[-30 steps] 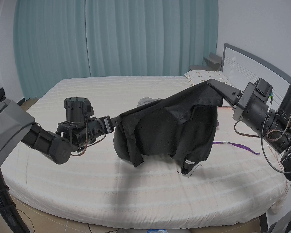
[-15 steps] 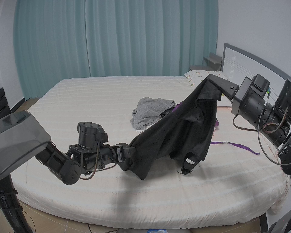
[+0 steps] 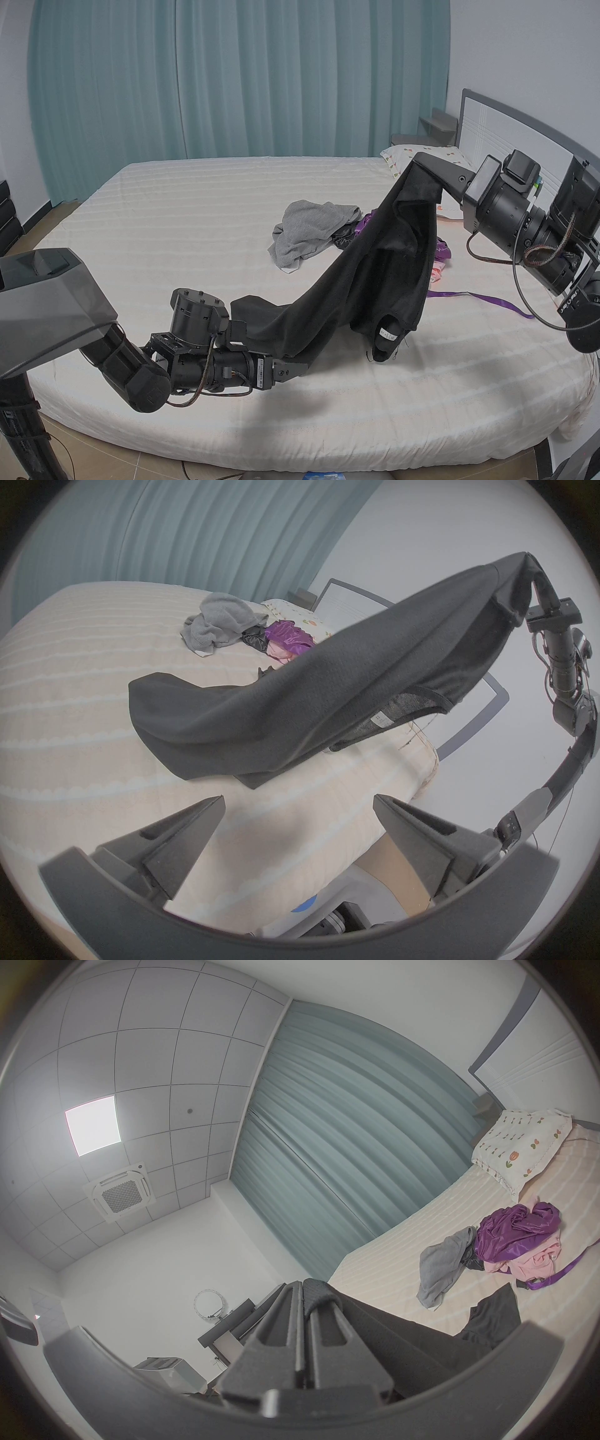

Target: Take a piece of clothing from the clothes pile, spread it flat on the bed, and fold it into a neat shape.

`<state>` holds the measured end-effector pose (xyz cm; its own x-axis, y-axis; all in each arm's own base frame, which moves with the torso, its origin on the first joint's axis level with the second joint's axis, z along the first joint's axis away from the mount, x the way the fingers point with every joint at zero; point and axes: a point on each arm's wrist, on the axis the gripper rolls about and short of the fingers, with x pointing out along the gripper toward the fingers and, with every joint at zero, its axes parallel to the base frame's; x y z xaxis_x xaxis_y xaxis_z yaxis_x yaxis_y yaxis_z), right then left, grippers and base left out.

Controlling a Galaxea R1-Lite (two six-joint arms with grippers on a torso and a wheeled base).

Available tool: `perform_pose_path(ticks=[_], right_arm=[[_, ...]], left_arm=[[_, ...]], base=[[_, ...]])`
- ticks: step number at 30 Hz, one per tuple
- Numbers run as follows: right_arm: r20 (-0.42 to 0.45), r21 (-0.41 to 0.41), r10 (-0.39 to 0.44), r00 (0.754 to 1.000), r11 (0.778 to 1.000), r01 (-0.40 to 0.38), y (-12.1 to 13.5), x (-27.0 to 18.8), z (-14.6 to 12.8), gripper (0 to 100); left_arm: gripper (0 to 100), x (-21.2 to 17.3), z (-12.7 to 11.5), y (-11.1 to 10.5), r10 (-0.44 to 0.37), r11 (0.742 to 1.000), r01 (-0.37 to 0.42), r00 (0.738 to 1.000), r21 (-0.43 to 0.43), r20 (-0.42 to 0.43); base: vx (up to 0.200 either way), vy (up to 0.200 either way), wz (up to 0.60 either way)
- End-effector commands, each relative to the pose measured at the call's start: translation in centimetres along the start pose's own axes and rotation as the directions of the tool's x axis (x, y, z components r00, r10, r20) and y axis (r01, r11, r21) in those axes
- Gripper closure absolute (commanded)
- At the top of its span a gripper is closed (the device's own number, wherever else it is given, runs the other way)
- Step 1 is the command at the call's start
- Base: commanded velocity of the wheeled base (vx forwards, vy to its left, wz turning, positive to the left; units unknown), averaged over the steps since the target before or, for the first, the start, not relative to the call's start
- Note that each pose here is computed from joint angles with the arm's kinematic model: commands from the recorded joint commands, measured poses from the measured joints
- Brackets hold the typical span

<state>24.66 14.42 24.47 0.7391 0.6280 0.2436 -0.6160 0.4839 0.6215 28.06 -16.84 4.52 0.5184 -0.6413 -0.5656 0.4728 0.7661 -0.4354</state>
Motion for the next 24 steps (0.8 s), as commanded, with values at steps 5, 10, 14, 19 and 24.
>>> perform_pose_path(ticks=[5, 10, 14, 19, 24], right_arm=[[0.007, 0.000, 0.022, 1.000, 1.000, -0.022, 0.6, 0.2, 0.1, 100], [0.000, 0.007, 0.047, 0.999, 0.999, -0.047, 1.6, -0.2, 0.0, 100], [0.002, 0.008, 0.064, 0.998, 0.998, -0.064, 2.2, -0.4, 0.0, 100], [0.003, 0.008, 0.063, 0.998, 0.998, -0.063, 2.2, -0.3, 0.1, 100], [0.007, 0.006, 0.051, 0.999, 0.999, -0.051, 1.8, -0.3, 0.2, 100]], left_arm=[[0, 2.1, -0.7, -0.4, -0.003, 1.000, 0.004, 1.000, 0.021, -0.020], [0, 5.1, -1.5, 0.9, 0.033, 0.999, -0.034, 0.999, 0.022, 0.036], [0, 8.9, -2.5, 2.7, 0.115, 0.993, -0.118, 0.988, 0.021, 0.106], [0, 11.9, -3.1, 3.4, 0.145, 0.988, -0.153, 0.974, 0.033, 0.176], [0, 13.6, -2.4, 3.9, 0.215, 0.974, -0.226, 0.945, 0.017, 0.246]], base=[[0.000, 0.000, 0.00], [0.000, 0.000, 0.00], [0.000, 0.000, 0.00], [0.000, 0.000, 0.00], [0.000, 0.000, 0.00]])
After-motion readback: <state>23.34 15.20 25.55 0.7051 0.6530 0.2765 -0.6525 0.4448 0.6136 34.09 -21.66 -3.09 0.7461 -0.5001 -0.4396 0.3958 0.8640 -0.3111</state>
